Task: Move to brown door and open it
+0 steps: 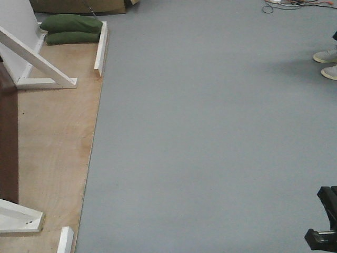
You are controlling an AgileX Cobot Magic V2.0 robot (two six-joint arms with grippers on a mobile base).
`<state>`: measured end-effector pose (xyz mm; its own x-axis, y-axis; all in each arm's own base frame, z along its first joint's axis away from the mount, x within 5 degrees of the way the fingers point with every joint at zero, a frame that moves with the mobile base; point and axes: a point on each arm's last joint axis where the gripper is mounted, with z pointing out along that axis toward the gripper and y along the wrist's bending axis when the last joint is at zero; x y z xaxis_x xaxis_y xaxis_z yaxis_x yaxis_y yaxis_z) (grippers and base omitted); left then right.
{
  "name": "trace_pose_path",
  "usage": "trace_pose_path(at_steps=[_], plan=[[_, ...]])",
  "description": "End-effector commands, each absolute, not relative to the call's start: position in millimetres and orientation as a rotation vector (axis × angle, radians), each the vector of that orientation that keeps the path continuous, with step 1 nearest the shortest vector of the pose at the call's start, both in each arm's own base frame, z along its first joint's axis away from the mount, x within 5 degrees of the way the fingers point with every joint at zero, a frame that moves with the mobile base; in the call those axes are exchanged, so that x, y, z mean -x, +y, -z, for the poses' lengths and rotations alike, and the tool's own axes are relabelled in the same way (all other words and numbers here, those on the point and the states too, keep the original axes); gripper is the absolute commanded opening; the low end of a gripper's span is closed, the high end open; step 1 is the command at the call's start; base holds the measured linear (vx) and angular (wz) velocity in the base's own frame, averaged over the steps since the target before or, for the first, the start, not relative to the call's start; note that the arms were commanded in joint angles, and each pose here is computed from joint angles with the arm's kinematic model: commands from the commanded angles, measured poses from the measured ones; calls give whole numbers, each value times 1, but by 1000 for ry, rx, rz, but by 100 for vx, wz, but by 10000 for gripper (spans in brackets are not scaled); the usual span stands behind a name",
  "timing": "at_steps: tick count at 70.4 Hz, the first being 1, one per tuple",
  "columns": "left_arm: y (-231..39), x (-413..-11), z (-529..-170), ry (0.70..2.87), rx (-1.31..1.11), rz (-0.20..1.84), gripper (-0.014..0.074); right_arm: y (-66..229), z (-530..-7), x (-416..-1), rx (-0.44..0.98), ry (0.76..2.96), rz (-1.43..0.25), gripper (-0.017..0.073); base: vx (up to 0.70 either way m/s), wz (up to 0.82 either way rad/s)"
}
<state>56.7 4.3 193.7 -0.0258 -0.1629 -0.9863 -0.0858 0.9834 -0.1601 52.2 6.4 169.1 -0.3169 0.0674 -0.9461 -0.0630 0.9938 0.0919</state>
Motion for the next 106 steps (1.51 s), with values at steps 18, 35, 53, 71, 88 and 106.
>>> trace_pose_path(at_steps=[18, 35, 53, 71, 88, 106], plan=[[5, -56, -196, 1512, 186, 63, 17, 5, -176, -53, 4, 1795, -114, 0, 30, 23], [5, -56, -196, 1512, 186, 63, 17, 5, -176, -53, 4, 1795, -114, 0, 33, 19], [5, -56, -196, 1512, 186, 63, 17, 5, -176, -53, 4, 1795, -114, 0, 37, 8], [5, -56, -196, 1512, 186, 63, 17, 5, -176, -53, 4, 1795, -114, 0, 39, -4], [5, -56, -196, 1512, 186, 63, 17, 5, -176, -53, 4, 1795, -114, 0, 34, -8], [5, -56, -196, 1512, 186, 63, 17, 5, -176, -53, 4, 1795, -114, 0, 28, -3]])
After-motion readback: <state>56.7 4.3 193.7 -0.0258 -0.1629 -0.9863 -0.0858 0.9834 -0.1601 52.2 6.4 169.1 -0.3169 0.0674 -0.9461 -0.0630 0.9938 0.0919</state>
